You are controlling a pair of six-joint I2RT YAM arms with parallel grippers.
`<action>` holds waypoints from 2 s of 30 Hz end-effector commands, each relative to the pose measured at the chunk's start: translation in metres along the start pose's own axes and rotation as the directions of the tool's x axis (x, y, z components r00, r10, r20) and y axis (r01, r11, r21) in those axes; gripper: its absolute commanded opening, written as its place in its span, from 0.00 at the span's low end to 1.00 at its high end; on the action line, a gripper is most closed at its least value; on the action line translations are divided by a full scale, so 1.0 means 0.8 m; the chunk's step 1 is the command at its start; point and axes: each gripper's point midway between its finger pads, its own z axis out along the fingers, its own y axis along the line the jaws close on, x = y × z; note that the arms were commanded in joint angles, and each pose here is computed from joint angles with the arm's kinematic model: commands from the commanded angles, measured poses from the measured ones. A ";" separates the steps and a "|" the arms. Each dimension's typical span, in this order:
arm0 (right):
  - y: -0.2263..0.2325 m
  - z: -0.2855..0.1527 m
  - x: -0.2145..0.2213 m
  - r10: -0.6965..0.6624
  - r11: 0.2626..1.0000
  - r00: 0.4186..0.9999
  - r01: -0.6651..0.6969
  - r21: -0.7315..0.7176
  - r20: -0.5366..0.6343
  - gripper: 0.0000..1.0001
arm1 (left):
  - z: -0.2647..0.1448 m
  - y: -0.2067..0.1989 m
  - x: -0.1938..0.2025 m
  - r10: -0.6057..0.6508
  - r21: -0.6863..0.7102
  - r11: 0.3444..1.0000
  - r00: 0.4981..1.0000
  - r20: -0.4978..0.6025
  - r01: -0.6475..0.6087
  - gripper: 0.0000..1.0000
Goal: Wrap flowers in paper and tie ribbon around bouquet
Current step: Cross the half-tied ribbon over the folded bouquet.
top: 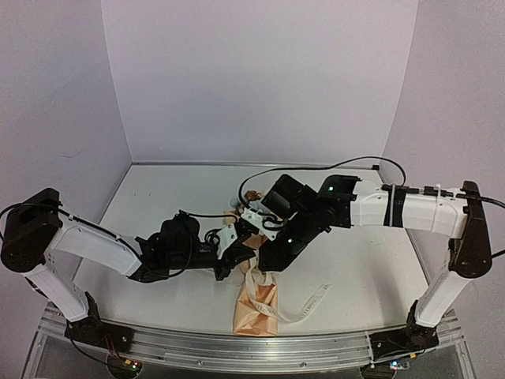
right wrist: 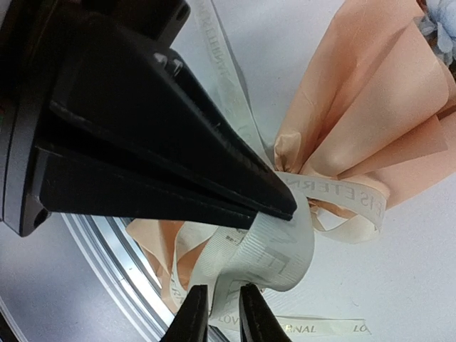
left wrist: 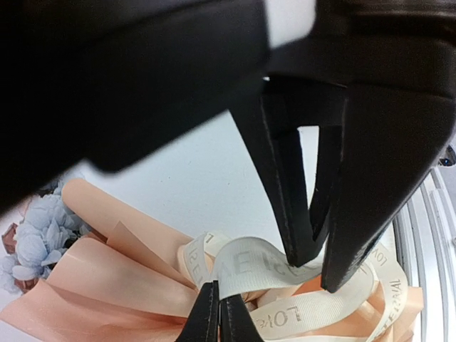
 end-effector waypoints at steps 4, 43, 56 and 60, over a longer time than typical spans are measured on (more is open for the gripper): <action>-0.009 -0.032 -0.001 -0.037 0.999 0.984 0.034 0.023 0.177 0.45 | -0.015 0.029 -0.031 -0.099 -0.101 0.989 0.989 0.106 0.109 0.00; 0.024 0.084 0.067 -0.347 0.938 0.901 0.324 0.125 0.260 0.53 | -0.032 0.021 -0.024 -0.285 -0.030 0.957 0.955 0.082 0.288 0.02; 0.025 0.065 0.069 -0.291 0.956 0.916 0.271 0.109 0.276 0.04 | -0.036 0.027 -0.021 -0.290 -0.034 0.955 0.953 0.086 0.294 0.02; 0.019 0.045 0.061 -0.285 0.957 0.905 0.250 0.146 0.315 0.00 | -0.037 0.029 -0.021 -0.292 -0.034 0.954 0.952 0.092 0.297 0.02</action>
